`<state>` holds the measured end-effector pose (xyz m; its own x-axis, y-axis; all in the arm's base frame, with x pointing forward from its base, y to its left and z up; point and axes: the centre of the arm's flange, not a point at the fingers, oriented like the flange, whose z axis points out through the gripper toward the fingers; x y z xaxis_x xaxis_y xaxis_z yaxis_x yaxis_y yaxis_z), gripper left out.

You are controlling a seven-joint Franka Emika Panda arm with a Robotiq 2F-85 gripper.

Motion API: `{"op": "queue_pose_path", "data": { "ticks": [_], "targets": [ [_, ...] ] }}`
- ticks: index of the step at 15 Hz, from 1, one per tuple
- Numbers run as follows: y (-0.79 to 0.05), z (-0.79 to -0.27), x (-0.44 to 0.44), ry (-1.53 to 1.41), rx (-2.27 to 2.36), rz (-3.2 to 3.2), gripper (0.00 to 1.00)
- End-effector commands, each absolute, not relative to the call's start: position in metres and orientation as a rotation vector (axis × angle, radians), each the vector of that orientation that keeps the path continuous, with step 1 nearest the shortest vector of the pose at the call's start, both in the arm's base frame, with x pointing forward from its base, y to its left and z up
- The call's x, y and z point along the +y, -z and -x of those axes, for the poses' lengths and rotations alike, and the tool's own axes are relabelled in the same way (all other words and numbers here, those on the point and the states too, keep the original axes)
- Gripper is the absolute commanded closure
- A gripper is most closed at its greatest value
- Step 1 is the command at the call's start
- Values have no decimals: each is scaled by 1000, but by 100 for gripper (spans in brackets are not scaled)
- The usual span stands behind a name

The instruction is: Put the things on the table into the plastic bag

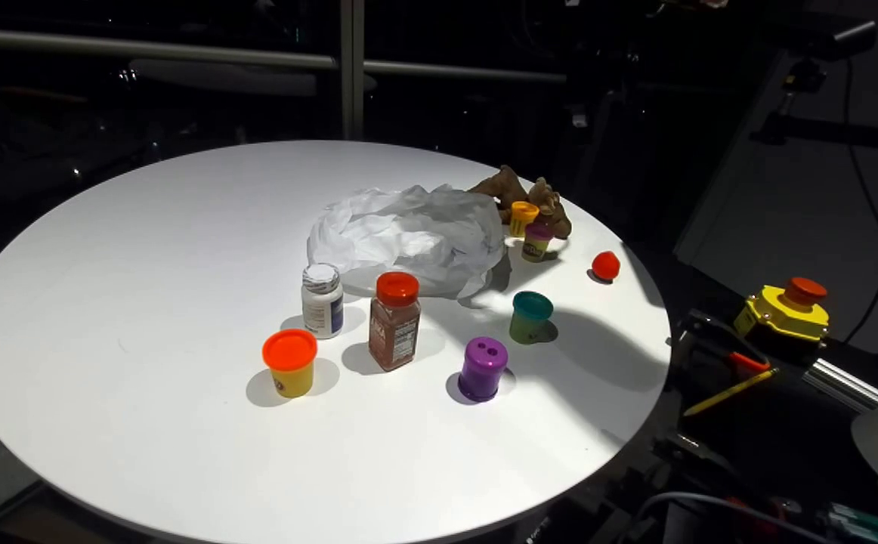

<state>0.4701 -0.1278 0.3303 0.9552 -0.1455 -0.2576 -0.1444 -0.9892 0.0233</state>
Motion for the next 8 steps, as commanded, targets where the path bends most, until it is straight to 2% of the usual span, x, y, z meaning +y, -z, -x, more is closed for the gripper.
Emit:
{"op": "queue_pose_path", "data": {
  "ticks": [1, 8],
  "targets": [
    [-290, -471, -132, 375, -298, -3103, 0],
    [-221, -461, -133, 190, -364, -3090, 0]
  ]
}}
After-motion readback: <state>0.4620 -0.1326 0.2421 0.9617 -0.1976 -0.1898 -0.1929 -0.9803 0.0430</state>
